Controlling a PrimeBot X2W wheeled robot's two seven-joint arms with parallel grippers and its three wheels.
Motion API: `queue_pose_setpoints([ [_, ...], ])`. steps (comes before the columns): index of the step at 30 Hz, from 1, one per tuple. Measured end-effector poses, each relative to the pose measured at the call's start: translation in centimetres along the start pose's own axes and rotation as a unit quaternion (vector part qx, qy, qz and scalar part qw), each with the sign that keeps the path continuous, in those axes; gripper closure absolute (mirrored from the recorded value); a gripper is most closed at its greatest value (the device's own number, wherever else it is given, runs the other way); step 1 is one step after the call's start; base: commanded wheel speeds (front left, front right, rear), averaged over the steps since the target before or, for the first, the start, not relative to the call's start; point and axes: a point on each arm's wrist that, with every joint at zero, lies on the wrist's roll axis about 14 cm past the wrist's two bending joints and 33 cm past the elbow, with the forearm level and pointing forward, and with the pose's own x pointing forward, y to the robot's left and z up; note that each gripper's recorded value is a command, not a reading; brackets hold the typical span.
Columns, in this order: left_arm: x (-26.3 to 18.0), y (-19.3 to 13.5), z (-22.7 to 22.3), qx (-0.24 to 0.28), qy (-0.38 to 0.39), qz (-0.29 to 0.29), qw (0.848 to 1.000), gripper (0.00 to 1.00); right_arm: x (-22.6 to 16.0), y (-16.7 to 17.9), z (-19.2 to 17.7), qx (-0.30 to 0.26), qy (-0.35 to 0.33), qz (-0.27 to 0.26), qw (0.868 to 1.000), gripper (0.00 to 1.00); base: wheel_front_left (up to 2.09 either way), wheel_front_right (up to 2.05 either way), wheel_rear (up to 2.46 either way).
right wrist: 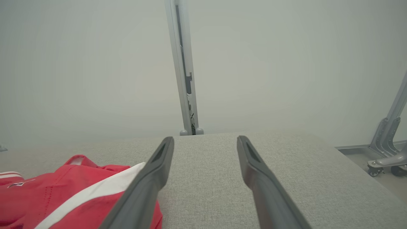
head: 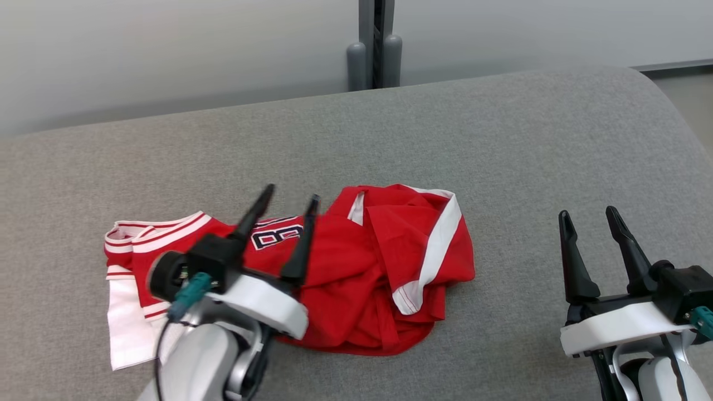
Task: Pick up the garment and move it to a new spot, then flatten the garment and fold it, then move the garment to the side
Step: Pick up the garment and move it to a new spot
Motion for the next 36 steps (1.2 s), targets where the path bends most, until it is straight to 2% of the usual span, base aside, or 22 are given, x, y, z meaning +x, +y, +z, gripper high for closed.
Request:
queue_pose_setpoints([
  [9,-3.9,8.7,3.7,0.031,-0.059,0.134,0.989,0.00,-0.4,0.8,0.8,-0.008,-0.007,0.014,1.000,0.00,0.00,0.00,0.00],
  [16,-8.2,12.3,4.7,0.057,-0.064,0.186,0.979,0.00,-1.1,1.4,0.8,-0.010,-0.001,0.024,1.000,0.00,0.00,0.00,0.00],
  [27,-12.4,11.6,4.0,0.060,-0.035,0.195,0.978,0.00,-2.8,1.8,0.8,-0.016,0.010,0.033,0.999,0.00,0.00,0.00,0.00],
  [36,-13.7,11.2,3.4,0.053,-0.022,0.201,0.978,0.00,-3.9,1.9,0.7,-0.011,0.018,0.031,0.999,0.00,0.00,0.00,0.00],
])
